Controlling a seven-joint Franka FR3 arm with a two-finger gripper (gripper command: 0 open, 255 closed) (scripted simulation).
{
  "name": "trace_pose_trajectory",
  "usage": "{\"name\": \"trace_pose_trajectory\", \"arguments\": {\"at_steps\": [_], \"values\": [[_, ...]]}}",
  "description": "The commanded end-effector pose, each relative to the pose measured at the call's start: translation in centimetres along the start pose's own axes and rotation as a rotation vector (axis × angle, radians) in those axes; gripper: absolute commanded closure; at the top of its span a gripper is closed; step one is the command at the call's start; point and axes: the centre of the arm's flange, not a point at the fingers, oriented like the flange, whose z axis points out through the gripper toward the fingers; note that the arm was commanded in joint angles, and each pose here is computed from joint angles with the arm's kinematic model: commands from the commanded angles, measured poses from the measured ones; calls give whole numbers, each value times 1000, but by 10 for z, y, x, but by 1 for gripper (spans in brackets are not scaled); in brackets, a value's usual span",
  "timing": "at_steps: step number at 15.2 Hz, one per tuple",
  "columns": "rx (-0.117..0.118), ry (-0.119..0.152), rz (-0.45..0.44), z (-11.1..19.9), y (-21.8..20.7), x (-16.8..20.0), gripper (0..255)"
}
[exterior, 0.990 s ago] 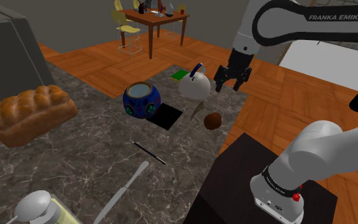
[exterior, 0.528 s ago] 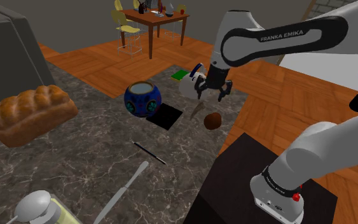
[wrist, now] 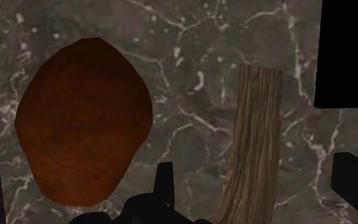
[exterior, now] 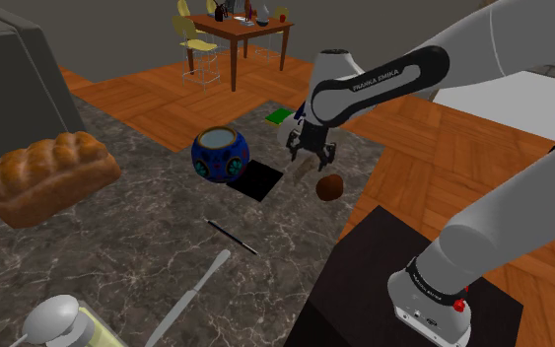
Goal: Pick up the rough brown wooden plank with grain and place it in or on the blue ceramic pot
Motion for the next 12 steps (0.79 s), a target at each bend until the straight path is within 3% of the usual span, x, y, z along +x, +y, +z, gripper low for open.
{"name": "trace_pose_trajectory", "arguments": {"at_steps": [1,7,12], "values": [[-1,1,32,13,-4,0,0],[-1,1,32,42,-4,0,0],[-1,1,32,42,-4,0,0]]}}
